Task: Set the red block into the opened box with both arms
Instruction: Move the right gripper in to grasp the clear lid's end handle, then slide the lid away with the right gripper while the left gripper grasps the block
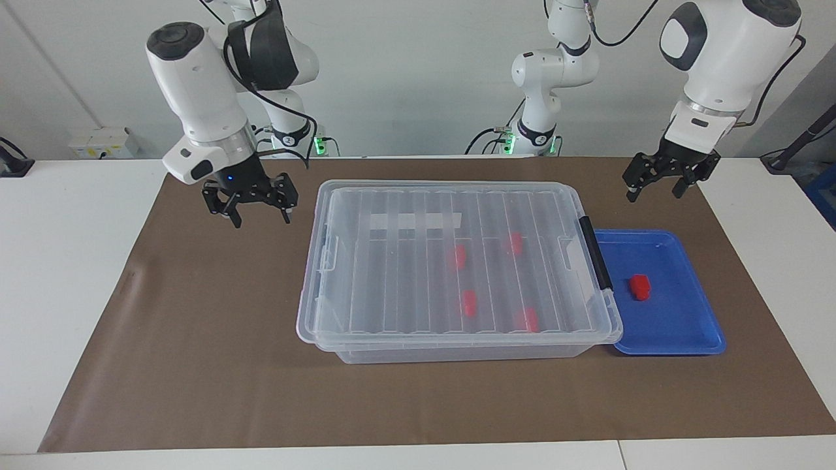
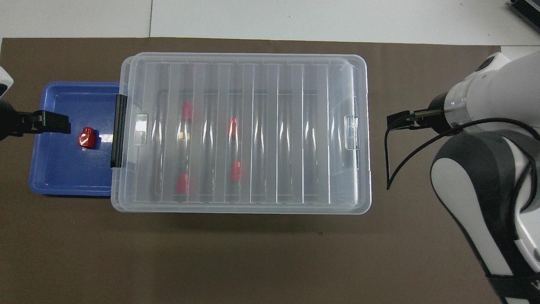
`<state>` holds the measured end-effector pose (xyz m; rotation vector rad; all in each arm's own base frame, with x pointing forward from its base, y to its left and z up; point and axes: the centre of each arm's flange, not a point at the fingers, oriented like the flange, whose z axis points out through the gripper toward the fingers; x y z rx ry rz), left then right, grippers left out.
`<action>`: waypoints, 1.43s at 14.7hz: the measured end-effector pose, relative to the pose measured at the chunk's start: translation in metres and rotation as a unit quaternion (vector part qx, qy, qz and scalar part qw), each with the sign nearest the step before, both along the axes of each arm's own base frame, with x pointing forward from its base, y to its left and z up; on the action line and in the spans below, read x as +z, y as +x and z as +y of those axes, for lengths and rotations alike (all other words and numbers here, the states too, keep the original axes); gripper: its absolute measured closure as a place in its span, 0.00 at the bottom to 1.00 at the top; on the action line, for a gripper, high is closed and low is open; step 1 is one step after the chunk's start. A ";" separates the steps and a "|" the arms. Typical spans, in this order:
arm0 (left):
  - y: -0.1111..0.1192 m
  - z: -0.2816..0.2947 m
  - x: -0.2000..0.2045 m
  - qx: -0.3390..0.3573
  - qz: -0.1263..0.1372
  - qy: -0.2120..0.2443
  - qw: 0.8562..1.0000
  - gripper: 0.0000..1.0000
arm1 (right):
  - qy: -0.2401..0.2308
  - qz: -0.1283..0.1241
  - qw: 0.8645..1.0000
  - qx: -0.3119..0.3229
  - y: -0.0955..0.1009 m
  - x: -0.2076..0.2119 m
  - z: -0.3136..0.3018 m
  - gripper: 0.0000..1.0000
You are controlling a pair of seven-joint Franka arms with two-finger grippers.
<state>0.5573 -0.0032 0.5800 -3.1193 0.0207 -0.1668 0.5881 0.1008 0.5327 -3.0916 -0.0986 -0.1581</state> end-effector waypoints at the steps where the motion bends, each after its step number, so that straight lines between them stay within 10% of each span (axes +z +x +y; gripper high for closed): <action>1: 0.001 0.012 -0.007 -0.002 -0.003 0.001 1.000 0.00 | 0.000 0.000 1.000 0.004 0.004 -0.011 0.007 0.00; 21: 0.036 0.078 -0.257 0.003 -0.044 0.001 0.999 0.00 | -0.049 -0.008 0.998 -0.034 0.028 -0.078 0.023 0.00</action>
